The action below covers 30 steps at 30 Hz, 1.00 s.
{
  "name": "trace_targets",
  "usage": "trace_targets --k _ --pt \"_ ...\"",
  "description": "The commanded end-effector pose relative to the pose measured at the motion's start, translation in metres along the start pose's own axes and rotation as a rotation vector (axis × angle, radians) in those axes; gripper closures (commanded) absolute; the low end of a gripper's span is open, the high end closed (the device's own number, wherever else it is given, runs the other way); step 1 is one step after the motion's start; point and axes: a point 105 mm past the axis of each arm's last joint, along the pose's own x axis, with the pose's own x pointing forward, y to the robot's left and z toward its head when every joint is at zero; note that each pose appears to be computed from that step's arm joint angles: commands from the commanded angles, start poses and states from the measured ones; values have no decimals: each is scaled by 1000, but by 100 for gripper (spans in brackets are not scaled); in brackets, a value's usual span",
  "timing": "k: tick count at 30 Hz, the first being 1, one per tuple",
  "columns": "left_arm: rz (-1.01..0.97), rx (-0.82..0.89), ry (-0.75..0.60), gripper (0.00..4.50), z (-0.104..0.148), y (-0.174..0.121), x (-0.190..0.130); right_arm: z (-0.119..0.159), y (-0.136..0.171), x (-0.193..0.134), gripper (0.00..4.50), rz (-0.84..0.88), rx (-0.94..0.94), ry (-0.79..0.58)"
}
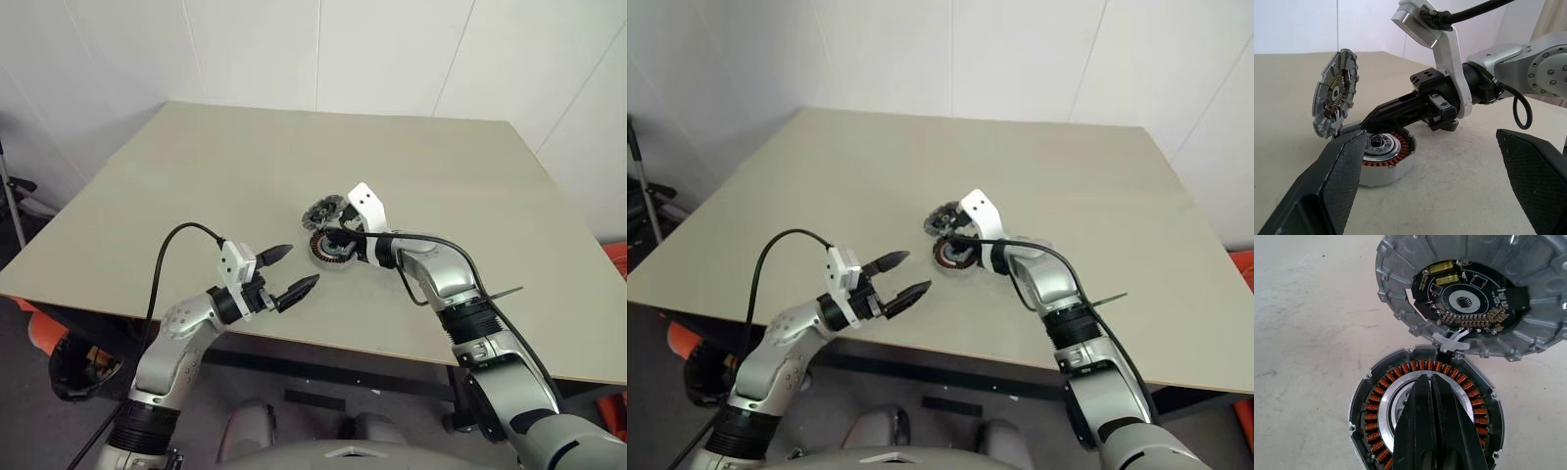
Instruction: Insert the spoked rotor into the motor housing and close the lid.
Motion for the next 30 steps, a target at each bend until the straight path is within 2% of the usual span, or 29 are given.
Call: trace_targets --k 1,24,30 --pt "-7 30 -38 0 11 1 1 16 -3 1 448 -9 -35 -43" --pt "-5 28 -37 0 9 0 7 -7 -10 8 448 -26 12 -1" --pt "-1 28 -35 0 7 1 5 8 -13 -12 448 -51 3 -72"
